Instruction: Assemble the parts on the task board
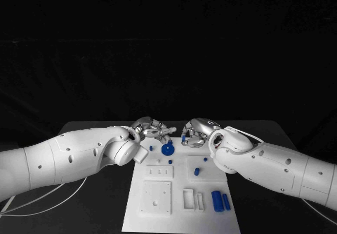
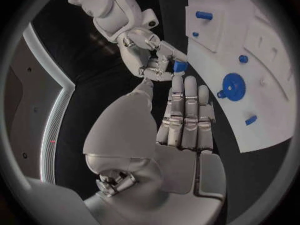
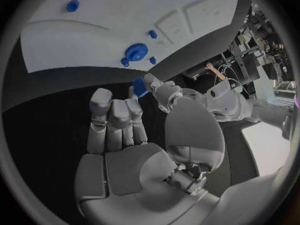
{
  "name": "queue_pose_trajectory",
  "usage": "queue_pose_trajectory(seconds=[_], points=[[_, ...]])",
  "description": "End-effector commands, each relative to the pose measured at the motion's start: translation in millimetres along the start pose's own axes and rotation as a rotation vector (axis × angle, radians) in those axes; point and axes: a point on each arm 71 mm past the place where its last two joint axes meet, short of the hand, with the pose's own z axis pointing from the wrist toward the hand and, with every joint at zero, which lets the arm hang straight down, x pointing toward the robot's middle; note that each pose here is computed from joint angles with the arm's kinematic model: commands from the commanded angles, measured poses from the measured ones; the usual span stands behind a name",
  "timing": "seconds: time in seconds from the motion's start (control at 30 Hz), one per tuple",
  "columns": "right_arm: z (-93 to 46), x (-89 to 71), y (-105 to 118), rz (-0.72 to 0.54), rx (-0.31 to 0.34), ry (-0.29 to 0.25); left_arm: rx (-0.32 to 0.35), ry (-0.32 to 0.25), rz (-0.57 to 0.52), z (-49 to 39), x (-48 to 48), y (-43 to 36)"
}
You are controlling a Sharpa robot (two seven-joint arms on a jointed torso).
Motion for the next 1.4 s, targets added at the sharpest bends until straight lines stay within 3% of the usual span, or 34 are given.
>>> queue_pose_trajectory(seconds=[0.03,0.5,0.97,1.4], points=[[0.1,1.4,7.4,-0.056,0.008,0.009,-0.054,0.012,0.094,1.9,3.4,1.6],[2.1,4.7,28.1,-0.066,-0.028,0.015,-0.09,0.048,0.17,3.8,13.0,1.4],[1.0,5.0,34.6,-0.072,-0.043,0.013,-0.125,0.066,0.232,3.1,14.1,4.1],[1.7,6.6,43.3,-0.078,-0.062,0.019,-0.152,0.119,0.227,3.7,20.4,5.0]])
